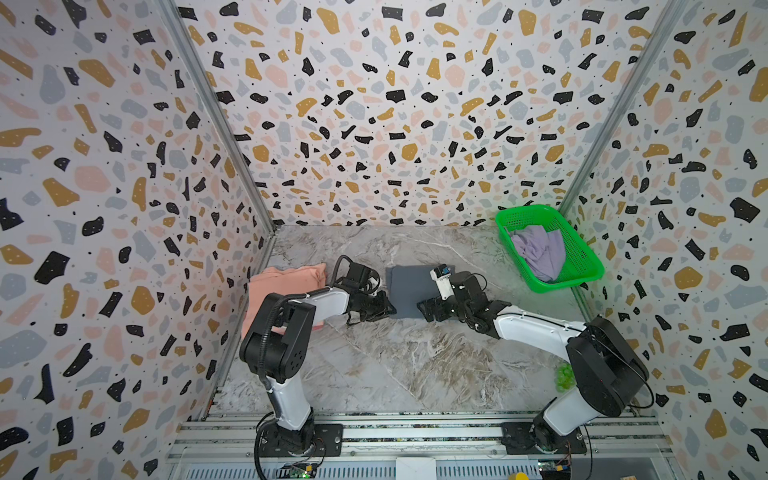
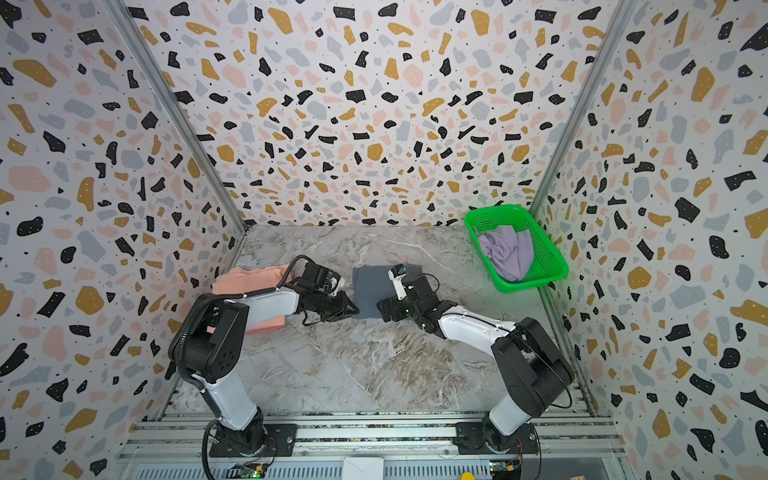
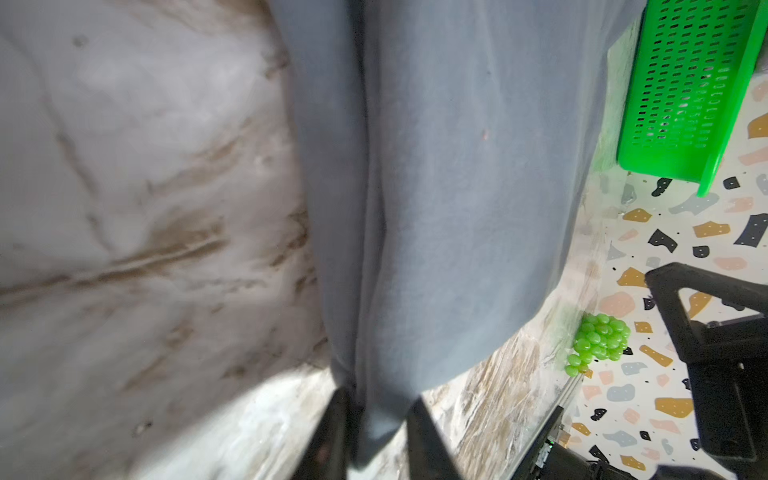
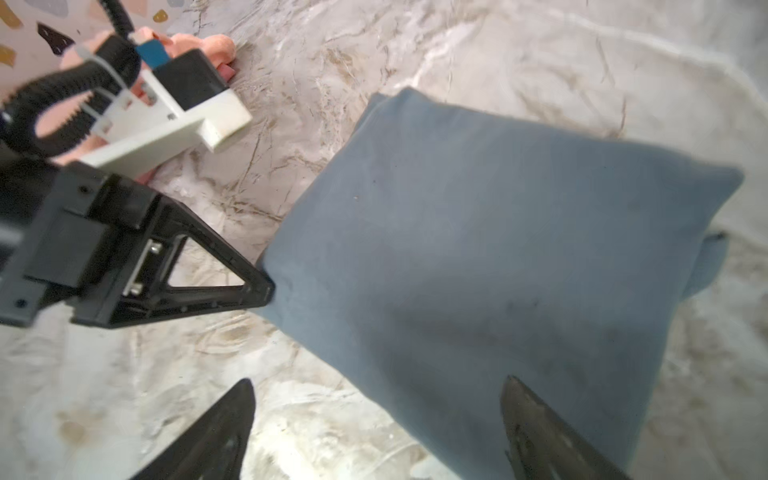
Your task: Fold and stack the t-shirts
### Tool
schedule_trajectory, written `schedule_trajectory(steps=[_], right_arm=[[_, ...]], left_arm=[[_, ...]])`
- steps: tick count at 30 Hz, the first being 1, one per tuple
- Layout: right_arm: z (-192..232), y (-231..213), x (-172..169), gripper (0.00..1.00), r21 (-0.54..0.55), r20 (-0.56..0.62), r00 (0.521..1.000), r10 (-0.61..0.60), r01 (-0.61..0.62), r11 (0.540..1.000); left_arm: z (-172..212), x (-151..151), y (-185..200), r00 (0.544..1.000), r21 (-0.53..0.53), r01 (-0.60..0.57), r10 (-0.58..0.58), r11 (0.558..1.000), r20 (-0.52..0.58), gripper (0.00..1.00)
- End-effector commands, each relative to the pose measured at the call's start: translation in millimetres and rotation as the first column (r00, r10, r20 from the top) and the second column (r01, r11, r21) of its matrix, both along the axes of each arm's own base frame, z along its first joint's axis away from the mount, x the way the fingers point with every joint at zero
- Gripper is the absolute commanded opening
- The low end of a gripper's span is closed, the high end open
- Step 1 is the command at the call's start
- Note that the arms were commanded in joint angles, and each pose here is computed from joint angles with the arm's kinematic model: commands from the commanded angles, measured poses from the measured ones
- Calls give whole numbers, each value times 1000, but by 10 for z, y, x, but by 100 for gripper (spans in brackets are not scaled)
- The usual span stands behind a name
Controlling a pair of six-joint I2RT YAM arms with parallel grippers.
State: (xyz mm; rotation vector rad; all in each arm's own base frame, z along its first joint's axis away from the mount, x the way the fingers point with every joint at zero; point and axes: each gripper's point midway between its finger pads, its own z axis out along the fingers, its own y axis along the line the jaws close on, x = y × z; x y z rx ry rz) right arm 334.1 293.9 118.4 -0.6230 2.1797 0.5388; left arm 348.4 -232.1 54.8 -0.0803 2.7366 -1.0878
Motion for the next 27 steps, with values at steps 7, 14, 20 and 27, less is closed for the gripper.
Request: schedule_trajectory(steps=[7,14,20,27], right_arm=[[1,418,-94,94,-198,260,951,169,-118,973],[-59,570,127,91,-262,338,927,165,-76,962],[5,616,342,86,-280,411,905,109,12,960],[-115,727,314,27,-268,373,918,135,-32,963]], left_arm=[[621,121,-205,999,-115,37,-34,993,29,0],[666,68,-245,997,-119,71,-72,990,-10,0],[666,-11,-261,993,-129,98,-105,987,-49,0],[708,17,-285,994,-150,82,-92,985,-63,7]])
